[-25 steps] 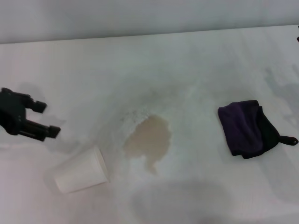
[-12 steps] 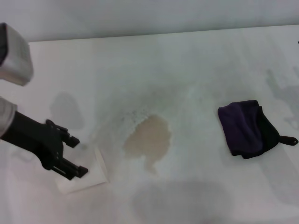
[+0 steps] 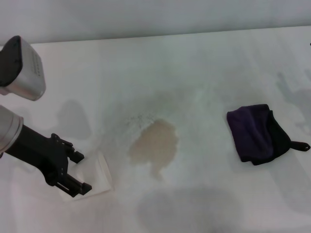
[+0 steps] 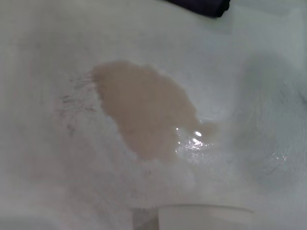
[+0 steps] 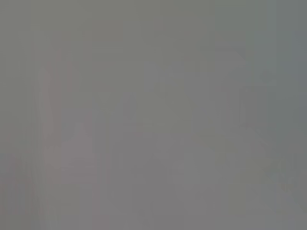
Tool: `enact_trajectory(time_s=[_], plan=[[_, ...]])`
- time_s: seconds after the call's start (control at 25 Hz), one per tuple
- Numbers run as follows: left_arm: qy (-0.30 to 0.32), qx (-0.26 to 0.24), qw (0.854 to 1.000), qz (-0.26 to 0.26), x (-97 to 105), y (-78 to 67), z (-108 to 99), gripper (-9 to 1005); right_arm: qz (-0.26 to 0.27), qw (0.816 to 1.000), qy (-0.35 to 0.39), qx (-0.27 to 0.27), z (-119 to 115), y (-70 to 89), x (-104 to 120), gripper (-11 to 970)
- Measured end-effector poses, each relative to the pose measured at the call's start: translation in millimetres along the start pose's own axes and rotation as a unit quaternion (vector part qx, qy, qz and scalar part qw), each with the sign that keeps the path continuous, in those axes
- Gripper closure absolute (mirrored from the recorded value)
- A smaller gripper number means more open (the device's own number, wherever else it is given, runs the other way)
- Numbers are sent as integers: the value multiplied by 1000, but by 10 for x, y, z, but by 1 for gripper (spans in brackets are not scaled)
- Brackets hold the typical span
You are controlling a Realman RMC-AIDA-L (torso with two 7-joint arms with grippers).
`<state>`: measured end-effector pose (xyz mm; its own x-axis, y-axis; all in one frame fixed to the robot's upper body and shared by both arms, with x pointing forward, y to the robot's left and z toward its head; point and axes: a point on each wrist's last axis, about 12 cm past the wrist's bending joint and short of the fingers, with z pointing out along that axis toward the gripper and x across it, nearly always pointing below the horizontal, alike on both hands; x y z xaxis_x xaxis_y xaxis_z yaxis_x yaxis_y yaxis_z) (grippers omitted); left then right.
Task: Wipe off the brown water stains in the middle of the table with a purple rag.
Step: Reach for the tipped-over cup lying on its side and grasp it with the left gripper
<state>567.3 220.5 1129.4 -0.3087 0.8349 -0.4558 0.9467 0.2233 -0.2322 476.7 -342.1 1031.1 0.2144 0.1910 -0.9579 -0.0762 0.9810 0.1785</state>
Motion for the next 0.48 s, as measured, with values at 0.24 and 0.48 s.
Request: enact_trajectory(time_s=[0.24, 0.48], plan=[[7, -8, 1000, -1, 29, 4, 94, 109, -3, 1000, -3, -3, 38, -6, -14, 90], [7, -6, 1000, 0, 74, 24, 192, 108, -5, 1000, 1, -2, 48, -17, -12, 90]])
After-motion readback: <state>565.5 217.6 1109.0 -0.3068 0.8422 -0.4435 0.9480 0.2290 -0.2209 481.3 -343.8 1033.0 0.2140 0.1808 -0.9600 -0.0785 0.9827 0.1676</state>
